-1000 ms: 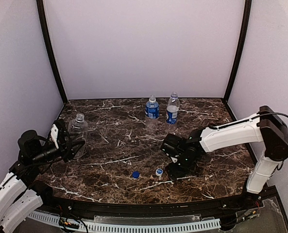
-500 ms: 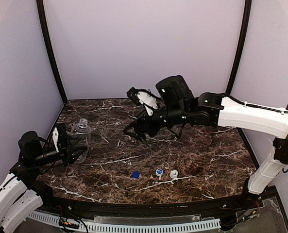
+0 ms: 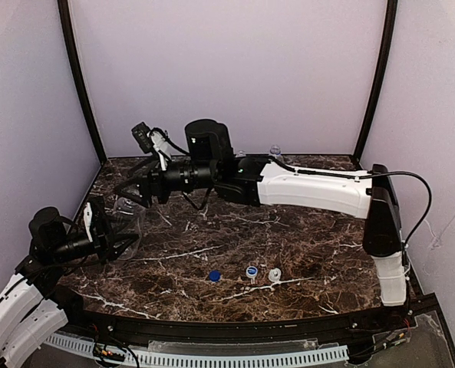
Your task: Unscrew the bottle caps
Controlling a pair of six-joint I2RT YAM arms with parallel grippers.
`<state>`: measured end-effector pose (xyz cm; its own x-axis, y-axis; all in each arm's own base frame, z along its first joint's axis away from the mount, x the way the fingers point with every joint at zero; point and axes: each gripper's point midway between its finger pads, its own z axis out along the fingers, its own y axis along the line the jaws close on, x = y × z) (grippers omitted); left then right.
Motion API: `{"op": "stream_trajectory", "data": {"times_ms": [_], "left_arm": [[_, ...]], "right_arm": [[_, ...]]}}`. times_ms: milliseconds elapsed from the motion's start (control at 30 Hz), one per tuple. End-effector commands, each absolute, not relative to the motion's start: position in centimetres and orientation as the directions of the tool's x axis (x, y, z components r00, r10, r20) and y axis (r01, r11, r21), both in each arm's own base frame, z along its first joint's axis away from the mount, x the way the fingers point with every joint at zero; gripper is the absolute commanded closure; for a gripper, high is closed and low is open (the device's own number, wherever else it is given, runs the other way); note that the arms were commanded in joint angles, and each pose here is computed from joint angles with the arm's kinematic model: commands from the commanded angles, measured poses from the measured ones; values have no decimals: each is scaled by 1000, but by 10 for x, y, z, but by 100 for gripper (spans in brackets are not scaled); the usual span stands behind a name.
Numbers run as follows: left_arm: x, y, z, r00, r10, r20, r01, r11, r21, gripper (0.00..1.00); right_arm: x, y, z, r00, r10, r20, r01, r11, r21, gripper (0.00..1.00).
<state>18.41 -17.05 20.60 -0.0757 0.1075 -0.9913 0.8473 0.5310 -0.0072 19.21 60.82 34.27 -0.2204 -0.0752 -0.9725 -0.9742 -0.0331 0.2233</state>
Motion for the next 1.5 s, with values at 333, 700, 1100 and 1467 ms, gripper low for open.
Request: {"op": "stream_trajectory", "data": {"times_ms": [333,700,1100,1467], "left_arm": [[184,-170,206,-52,100,-994,849,528,9,53],[184,-171,206,-52,100,-994,851,526,8,53],[186,-169,205,-62,96,-993,841,541,0,6],[195,-163,207,-55,99,-994,806,592,15,1]], "right_arm": [[176,625,298,-358,-158,-920,-927,-58,371,38],[184,621,286,-347,-181,-920,-935,-4,354,66],[176,606,309,-282,-185,-941,-954,-47,296,100],[270,538,302,-202,-236,-950,-938,327,118,100]]}}
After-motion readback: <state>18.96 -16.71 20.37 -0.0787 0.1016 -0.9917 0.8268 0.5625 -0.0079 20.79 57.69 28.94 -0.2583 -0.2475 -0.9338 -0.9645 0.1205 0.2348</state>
